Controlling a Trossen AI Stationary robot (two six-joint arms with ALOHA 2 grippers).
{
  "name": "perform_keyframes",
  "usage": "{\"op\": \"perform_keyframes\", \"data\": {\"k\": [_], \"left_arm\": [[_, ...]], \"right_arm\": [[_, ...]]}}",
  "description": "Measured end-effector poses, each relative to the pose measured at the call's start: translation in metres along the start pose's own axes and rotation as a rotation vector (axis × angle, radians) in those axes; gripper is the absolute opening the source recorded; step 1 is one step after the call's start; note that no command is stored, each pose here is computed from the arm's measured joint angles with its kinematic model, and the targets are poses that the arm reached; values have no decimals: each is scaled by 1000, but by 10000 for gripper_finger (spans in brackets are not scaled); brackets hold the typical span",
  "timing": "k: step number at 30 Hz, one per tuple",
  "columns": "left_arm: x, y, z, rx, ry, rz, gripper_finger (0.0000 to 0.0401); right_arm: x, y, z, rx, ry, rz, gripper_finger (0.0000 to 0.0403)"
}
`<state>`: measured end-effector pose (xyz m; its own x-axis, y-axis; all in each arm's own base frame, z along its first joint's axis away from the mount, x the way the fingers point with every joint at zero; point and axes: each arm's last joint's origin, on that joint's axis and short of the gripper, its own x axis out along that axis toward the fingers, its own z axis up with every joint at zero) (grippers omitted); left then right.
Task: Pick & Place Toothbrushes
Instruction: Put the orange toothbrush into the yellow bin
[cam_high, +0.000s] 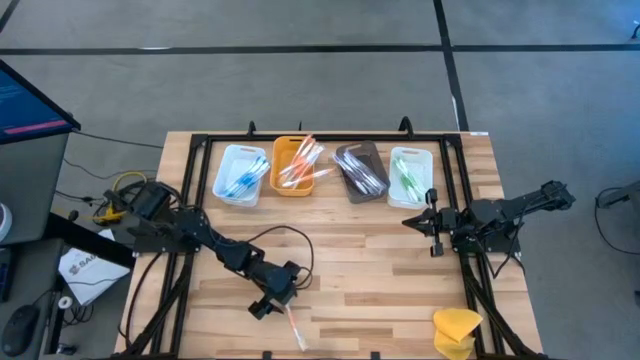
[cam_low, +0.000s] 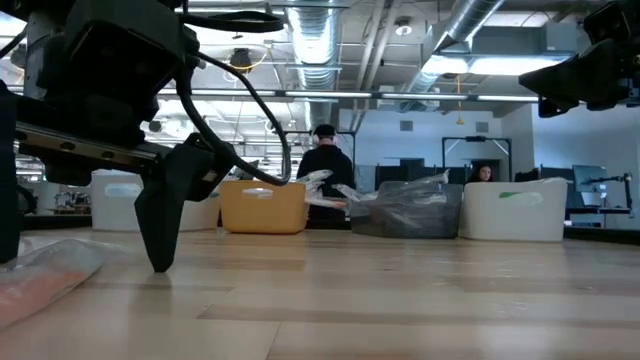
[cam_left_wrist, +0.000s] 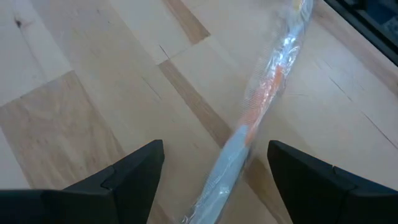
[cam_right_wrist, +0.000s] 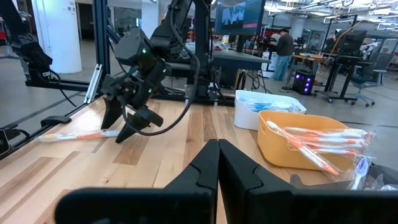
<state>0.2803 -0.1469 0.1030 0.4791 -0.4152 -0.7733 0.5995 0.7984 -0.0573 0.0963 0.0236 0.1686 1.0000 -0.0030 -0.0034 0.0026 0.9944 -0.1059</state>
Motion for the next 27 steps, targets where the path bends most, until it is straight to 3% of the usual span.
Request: {"op": "perform_keyframes", "data": {"k": [14,27], "left_arm": [[-13,-2,9,2,-58,1,285],[-12,-4,-15,-40,-87,-3,285]], "right_arm": [[0,0,0,0,0,0,0],[0,0,0,0,0,1,0]]}}
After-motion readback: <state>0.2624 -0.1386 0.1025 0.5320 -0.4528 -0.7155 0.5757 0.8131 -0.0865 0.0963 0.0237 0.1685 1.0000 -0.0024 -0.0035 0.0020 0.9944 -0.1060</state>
